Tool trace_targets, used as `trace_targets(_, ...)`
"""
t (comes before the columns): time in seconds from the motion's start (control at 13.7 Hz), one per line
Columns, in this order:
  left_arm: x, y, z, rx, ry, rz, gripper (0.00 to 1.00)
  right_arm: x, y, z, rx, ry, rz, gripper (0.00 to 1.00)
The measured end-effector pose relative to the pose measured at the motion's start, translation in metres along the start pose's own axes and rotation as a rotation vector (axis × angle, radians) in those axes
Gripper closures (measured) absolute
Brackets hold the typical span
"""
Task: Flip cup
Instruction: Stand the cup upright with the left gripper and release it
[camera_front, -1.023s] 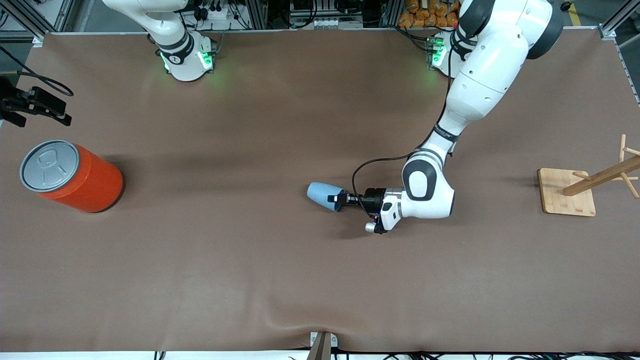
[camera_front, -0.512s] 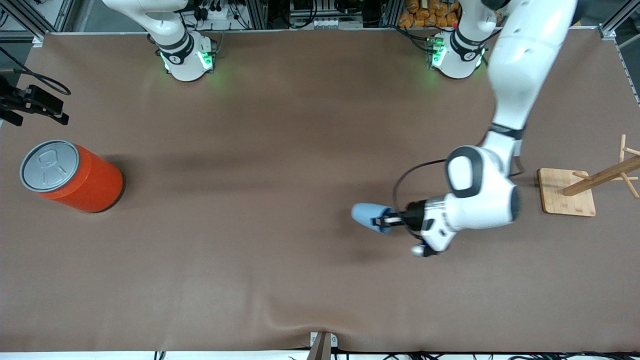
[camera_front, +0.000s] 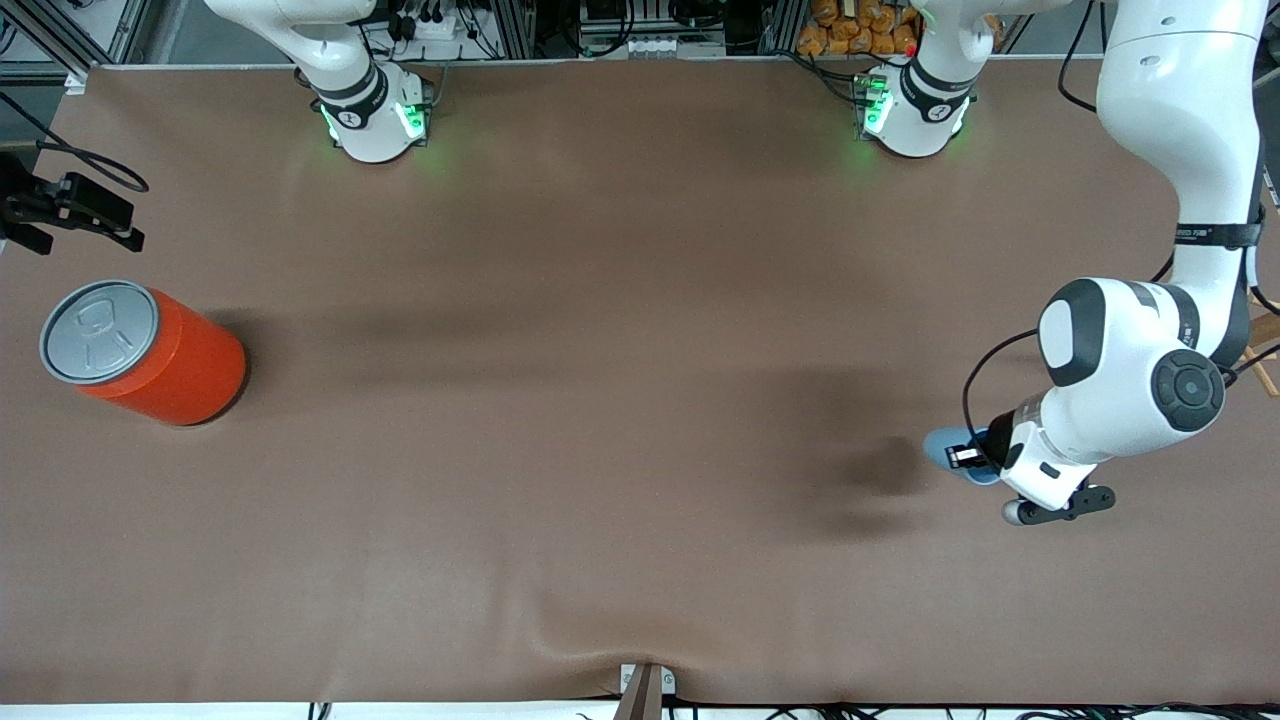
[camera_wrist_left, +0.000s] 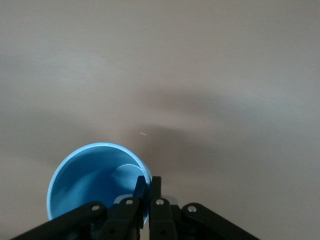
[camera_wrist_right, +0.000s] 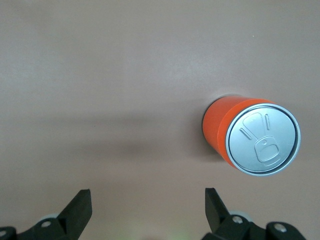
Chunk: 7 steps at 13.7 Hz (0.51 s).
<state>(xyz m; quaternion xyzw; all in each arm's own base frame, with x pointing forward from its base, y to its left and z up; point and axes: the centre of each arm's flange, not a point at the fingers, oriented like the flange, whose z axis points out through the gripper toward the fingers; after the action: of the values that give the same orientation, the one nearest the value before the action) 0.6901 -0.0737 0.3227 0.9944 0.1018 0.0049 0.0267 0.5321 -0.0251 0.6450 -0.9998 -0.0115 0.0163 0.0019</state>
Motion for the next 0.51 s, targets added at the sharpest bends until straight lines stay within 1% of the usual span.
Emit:
trace_targets(0.15, -0.006, 0.0, 0.018, 0.066, 0.057, -0.033, 0.95, 0.0, -0.001, 0.0, 0.0, 0.002, -0.002, 0.0)
trace_targets(0.29, -0.019, 0.005, 0.045, 0.092, 0.123, -0.099, 0.95, 0.001, -0.003, 0.0, 0.0, 0.002, -0.005, 0.0)
trace_targets(0.44, -0.03, 0.012, 0.057, 0.097, 0.157, -0.152, 0.95, 0.001, -0.007, 0.0, -0.001, 0.002, -0.013, 0.0)
trace_targets(0.51, -0.031, 0.015, 0.056, 0.096, 0.162, -0.168, 0.88, 0.001, -0.01, 0.0, -0.001, 0.002, -0.019, 0.0)
